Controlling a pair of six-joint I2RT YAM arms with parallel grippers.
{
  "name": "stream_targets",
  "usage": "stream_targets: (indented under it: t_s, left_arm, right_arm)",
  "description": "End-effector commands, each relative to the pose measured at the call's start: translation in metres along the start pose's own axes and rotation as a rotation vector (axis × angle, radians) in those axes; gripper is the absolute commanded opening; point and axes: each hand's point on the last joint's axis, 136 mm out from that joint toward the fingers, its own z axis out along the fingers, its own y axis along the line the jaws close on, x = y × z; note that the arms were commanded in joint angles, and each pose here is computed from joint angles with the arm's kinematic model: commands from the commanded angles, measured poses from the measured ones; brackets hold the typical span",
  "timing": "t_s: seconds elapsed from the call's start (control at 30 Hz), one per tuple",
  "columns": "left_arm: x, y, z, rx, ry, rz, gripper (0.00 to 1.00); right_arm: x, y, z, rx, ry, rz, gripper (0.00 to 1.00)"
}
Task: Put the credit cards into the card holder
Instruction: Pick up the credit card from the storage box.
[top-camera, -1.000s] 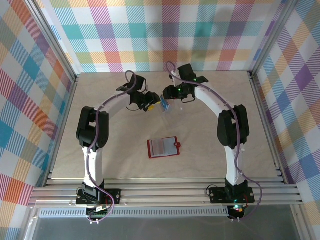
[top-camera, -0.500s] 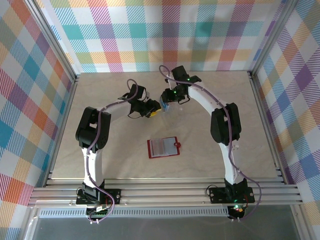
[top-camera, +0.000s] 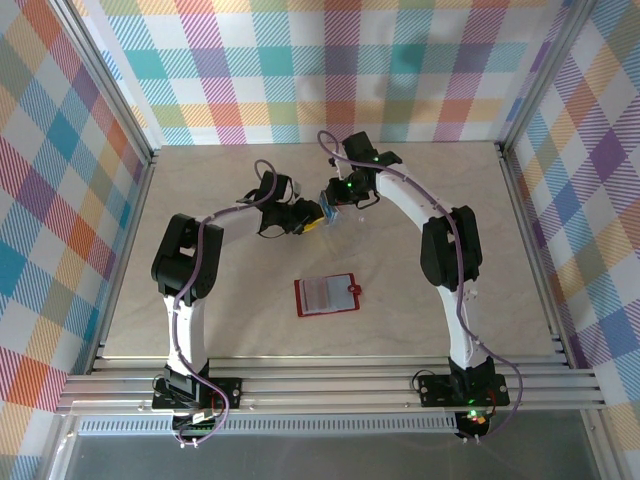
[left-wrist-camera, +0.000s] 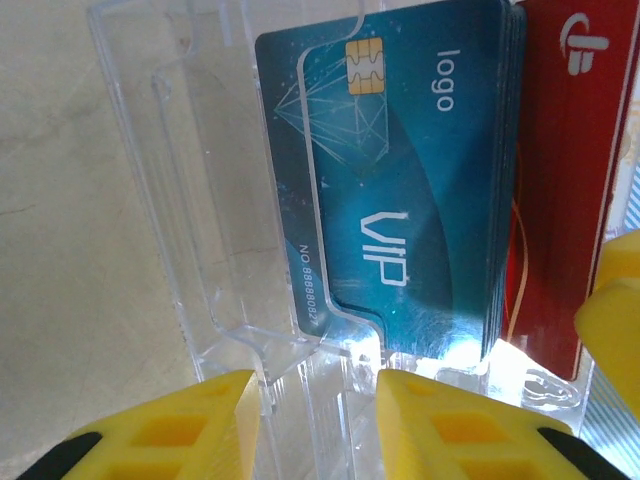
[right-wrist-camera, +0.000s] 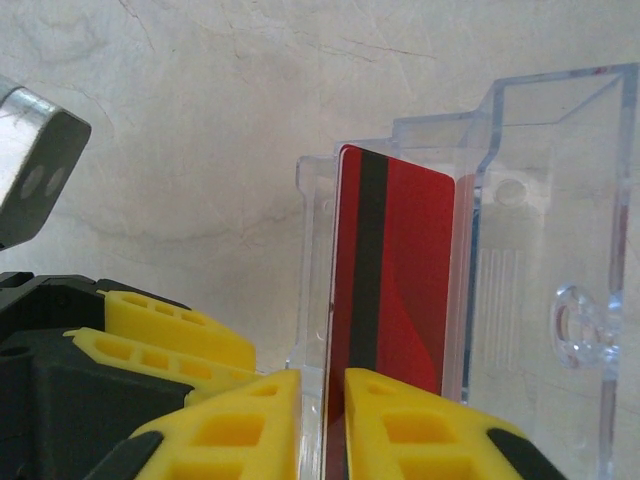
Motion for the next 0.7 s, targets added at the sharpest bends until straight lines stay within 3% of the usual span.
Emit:
stream_targets:
  t_s: [0.0, 0.5, 0.67]
  left_arm:
    - [0.001, -0.012, -0.001, 0.033, 0.006, 0.034, 0.36]
    - [-0.011, -0.033, -0.005, 0.060, -0.010, 0.043, 0.35]
    - [-0.021, -0.041, -0.003, 0.071, -0.025, 0.029, 0.33]
  right_arm:
    - [0.004, 0.010, -0.010, -0.019, 0.014, 0.011, 0.15]
    - [-0.005, 0.002, -0.028, 0.055, -0.020, 0.031, 0.01]
    - [-0.010, -0.001, -0.035, 0.070, -0.033, 0.046, 0.00]
